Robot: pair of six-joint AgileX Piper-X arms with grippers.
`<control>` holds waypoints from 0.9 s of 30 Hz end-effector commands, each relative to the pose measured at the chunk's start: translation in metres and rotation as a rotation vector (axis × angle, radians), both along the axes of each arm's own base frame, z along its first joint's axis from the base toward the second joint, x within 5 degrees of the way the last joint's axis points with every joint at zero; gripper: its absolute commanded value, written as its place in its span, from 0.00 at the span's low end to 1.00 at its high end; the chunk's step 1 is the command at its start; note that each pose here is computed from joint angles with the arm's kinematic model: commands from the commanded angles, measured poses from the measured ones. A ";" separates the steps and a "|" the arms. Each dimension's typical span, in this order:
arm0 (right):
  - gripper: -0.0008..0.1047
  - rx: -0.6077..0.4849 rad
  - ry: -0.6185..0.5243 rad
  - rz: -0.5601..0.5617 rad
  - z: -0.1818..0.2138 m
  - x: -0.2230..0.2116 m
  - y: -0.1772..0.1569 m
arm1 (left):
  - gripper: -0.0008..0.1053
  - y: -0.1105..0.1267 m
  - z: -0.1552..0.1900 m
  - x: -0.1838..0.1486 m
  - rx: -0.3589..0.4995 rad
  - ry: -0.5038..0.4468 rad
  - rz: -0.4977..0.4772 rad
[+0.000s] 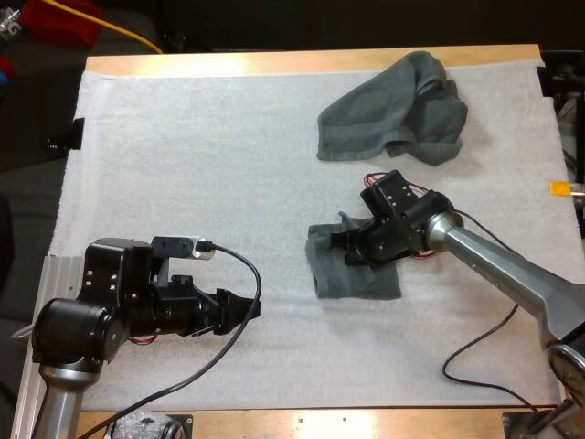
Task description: Pick towel from pile, fold and stack
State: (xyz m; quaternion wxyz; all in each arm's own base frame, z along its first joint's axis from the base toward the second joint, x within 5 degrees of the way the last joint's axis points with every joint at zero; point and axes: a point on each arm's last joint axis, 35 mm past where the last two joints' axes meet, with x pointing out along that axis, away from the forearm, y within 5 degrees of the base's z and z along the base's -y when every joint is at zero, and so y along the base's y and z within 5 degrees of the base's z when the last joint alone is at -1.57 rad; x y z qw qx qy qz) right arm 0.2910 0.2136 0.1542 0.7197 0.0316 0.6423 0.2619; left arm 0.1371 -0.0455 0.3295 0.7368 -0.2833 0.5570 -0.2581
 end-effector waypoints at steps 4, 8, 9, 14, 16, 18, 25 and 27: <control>0.02 0.052 0.034 0.015 -0.004 0.001 0.005 | 0.65 0.000 0.003 -0.001 -0.009 -0.011 -0.007; 0.08 0.058 0.040 0.014 -0.008 0.002 0.005 | 0.65 0.000 0.003 -0.001 -0.009 -0.011 -0.007; 0.12 0.057 0.044 0.010 -0.009 0.002 0.005 | 0.65 0.000 0.003 -0.001 -0.009 -0.011 -0.007; 0.46 0.140 0.064 0.036 -0.007 0.003 0.009 | 0.65 0.000 0.003 -0.001 -0.009 -0.011 -0.007; 0.53 0.196 0.066 0.058 -0.005 0.004 0.012 | 0.65 0.000 0.003 -0.001 -0.009 -0.011 -0.007; 0.56 0.246 0.075 0.076 -0.003 0.005 0.014 | 0.65 0.000 0.003 -0.001 -0.009 -0.011 -0.007; 0.56 0.311 0.113 0.103 -0.001 0.003 0.016 | 0.65 0.000 0.003 -0.001 -0.009 -0.011 -0.007; 0.56 0.329 0.126 0.113 -0.001 0.002 0.017 | 0.65 0.000 0.003 -0.001 -0.008 -0.014 -0.010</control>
